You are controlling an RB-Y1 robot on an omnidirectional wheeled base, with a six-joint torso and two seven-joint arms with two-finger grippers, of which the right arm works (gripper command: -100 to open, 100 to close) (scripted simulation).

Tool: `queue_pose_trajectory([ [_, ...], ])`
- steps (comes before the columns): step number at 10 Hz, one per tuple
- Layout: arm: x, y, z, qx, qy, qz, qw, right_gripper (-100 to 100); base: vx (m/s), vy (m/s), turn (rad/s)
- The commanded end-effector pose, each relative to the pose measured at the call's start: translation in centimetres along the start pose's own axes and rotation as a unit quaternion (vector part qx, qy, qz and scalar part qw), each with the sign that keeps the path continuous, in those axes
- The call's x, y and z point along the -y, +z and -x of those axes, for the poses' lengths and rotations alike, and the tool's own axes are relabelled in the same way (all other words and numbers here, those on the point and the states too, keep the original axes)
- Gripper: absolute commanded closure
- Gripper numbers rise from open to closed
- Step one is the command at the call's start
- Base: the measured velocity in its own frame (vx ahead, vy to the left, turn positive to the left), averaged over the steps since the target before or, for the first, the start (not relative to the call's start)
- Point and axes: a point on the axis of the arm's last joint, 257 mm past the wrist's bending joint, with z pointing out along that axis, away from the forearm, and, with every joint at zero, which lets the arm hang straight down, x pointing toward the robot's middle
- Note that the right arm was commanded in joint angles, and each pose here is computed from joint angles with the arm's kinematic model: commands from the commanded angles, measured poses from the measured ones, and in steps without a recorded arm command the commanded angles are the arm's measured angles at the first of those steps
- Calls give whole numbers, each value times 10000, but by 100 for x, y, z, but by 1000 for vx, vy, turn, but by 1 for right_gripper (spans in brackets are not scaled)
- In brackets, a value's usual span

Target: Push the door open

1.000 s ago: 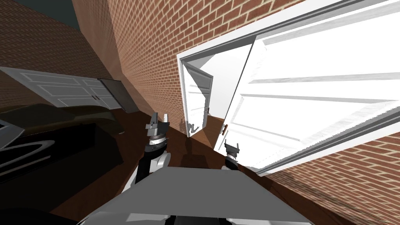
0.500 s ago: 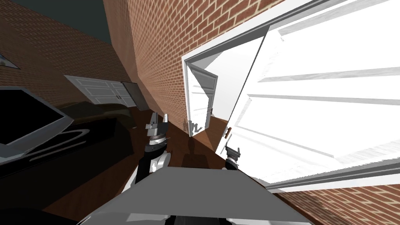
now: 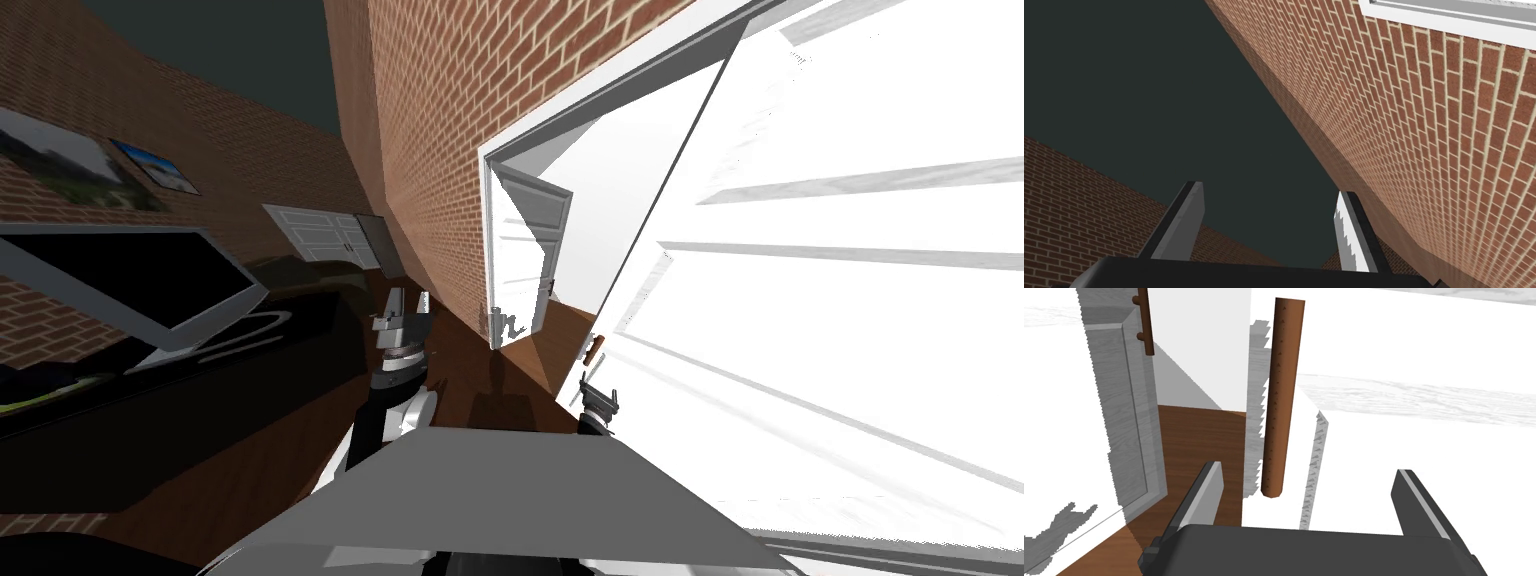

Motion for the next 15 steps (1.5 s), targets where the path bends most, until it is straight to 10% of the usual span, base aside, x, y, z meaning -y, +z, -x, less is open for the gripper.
queue_pose_trajectory([
  [1,-62,-52,108,125,131,114,9998,-100,29,-113,321],
  [15,-335,-74,375,358,355,437,9978,-100,92,-110,86],
])
